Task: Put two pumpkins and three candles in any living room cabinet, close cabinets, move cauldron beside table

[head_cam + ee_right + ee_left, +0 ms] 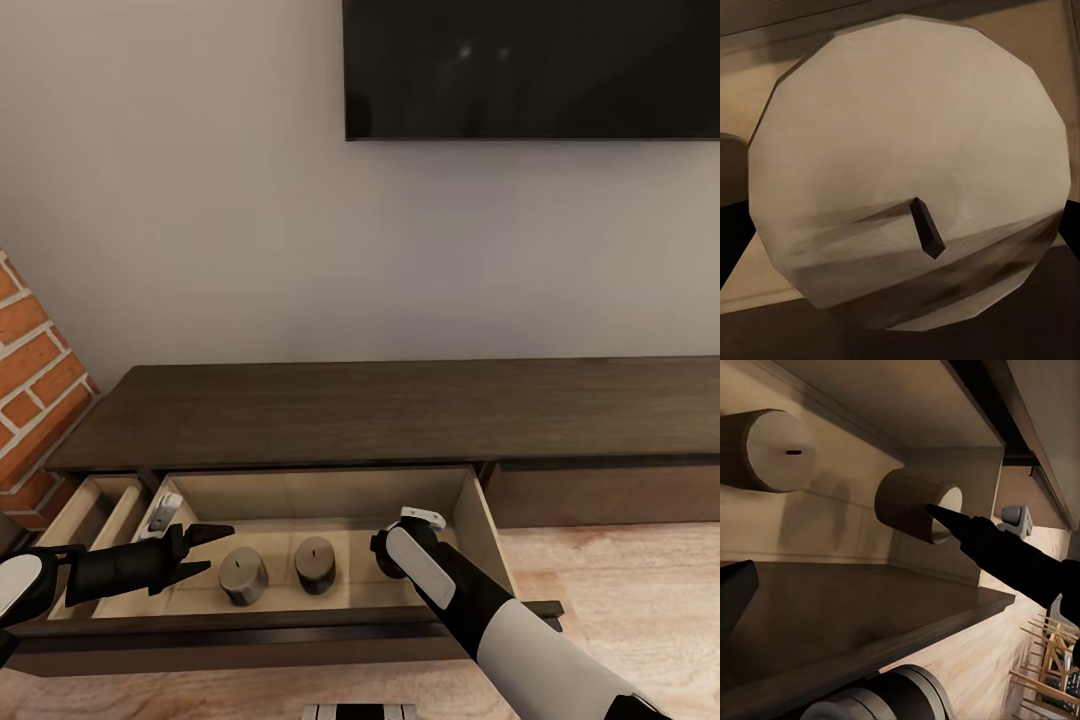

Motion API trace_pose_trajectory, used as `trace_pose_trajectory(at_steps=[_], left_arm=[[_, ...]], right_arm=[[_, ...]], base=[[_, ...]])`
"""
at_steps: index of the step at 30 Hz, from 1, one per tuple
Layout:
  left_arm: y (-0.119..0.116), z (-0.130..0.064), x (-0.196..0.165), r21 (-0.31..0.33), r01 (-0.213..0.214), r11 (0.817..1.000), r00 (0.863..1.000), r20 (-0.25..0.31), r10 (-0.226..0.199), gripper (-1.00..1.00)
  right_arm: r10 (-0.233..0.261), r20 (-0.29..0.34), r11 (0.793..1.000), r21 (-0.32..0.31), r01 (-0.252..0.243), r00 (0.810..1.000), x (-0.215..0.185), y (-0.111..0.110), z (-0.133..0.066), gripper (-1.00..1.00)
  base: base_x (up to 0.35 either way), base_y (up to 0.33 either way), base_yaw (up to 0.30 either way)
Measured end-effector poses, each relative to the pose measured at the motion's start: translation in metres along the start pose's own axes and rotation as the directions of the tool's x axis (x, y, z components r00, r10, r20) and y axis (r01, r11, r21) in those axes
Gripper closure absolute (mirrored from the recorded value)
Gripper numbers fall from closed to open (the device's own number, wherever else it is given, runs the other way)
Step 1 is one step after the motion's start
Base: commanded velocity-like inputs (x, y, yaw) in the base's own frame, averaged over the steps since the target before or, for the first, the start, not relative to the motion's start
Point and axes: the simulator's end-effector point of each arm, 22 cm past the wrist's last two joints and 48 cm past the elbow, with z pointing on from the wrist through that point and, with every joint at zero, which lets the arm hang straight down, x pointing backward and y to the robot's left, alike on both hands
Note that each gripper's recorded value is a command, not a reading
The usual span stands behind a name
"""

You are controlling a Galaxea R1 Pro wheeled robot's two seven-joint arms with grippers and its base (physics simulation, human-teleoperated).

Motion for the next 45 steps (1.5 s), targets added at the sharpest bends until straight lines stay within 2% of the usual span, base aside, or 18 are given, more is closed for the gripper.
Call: trace_pose_trajectory(at_steps=[1, 2, 16, 27, 45], left_arm=[[0.000, 0.000, 0.000, 0.000, 0.000, 1.000, 1.000, 0.000, 0.000, -1.00], [0.000, 0.000, 0.000, 0.000, 0.000, 1.000, 1.000, 0.000, 0.000, -1.00], [-0.005, -0.003, -0.001, 0.007, -0.008, 1.000, 1.000, 0.007, 0.008, -1.00], [-0.021, -0.016, -0.004, 0.025, -0.034, 0.999, 0.999, 0.033, 0.033, -1.00], [-0.053, -0.033, -0.017, 0.020, -0.026, 0.999, 0.999, 0.032, 0.025, -1.00]], right_arm=[[0.000, 0.000, 1.000, 0.000, 0.000, 1.000, 0.000, 0.000, 0.000, 1.00], [0.000, 0.000, 1.000, 0.000, 0.000, 1.000, 0.000, 0.000, 0.000, -1.00], [0.001, 0.013, 1.000, -0.010, 0.000, 1.000, -0.005, 0.002, -0.006, -1.00], [0.002, 0.057, 1.000, -0.018, -0.001, 0.998, -0.020, 0.004, -0.027, -1.00], [0.004, 0.053, 1.000, -0.020, -0.003, 0.999, -0.045, 0.006, -0.061, -1.00]], base=[[0.000, 0.000, 0.000], [0.000, 0.000, 0.000], [0.000, 0.000, 0.000], [0.000, 0.000, 0.000], [-0.110, 0.009, 0.000]])
